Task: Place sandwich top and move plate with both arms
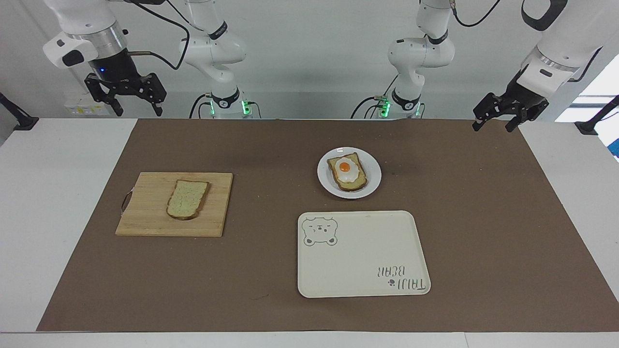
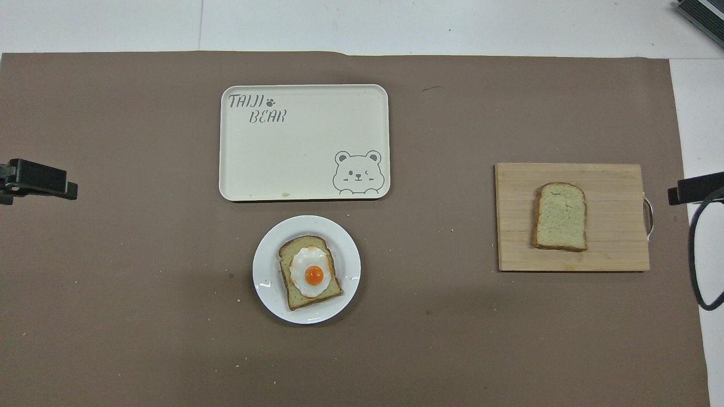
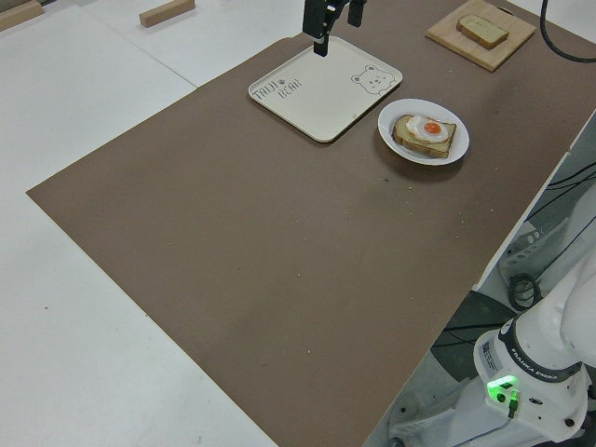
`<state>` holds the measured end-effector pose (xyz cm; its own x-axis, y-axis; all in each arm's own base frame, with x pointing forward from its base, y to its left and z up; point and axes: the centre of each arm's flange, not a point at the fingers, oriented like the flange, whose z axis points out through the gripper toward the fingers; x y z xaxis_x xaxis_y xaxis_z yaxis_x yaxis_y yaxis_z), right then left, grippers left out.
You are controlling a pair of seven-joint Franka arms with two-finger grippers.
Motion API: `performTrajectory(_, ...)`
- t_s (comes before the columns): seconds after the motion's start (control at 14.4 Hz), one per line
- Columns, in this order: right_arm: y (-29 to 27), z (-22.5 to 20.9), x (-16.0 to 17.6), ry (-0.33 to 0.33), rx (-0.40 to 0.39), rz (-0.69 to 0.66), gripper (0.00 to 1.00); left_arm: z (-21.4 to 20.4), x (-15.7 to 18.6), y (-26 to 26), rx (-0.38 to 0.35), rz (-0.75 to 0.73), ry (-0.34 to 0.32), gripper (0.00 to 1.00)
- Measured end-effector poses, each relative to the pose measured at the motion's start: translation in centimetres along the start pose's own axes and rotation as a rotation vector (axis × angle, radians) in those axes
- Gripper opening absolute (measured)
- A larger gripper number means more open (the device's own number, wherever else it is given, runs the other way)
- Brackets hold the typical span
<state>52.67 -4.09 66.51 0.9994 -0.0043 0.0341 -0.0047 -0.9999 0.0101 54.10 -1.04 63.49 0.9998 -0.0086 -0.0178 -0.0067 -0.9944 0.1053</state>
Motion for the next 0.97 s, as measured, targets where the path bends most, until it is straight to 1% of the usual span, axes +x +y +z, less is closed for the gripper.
performTrajectory(0.21, 0.2, 0.3, 0.3, 0.023, -0.001, 0.003, 1.00, 0.0, 0.0, 0.0, 0.000, 0.000, 0.000, 1.00)
performTrajectory(0.28, 0.4, 0.6, 0.4, 0.025, -0.002, 0.006, 1.00, 0.0, 0.0, 0.0, 0.000, 0.000, 0.000, 1.00)
performTrajectory(0.55, 1.7, 2.4, 1.3, 0.069, -0.006, 0.029, 1.00, 0.0, 0.0, 0.0, 0.000, 0.000, 0.000, 1.00)
performTrajectory(0.76, 1.9, 5.6, 2.5, 0.088, -0.011, 0.031, 1.00, 0.0, 0.0, 0.0, 0.000, 0.000, 0.000, 1.00)
performTrajectory(0.97, 1.7, 9.9, 4.4, 0.082, -0.019, 0.029, 1.00, 0.0, 0.0, 0.0, 0.000, 0.000, 0.000, 1.00)
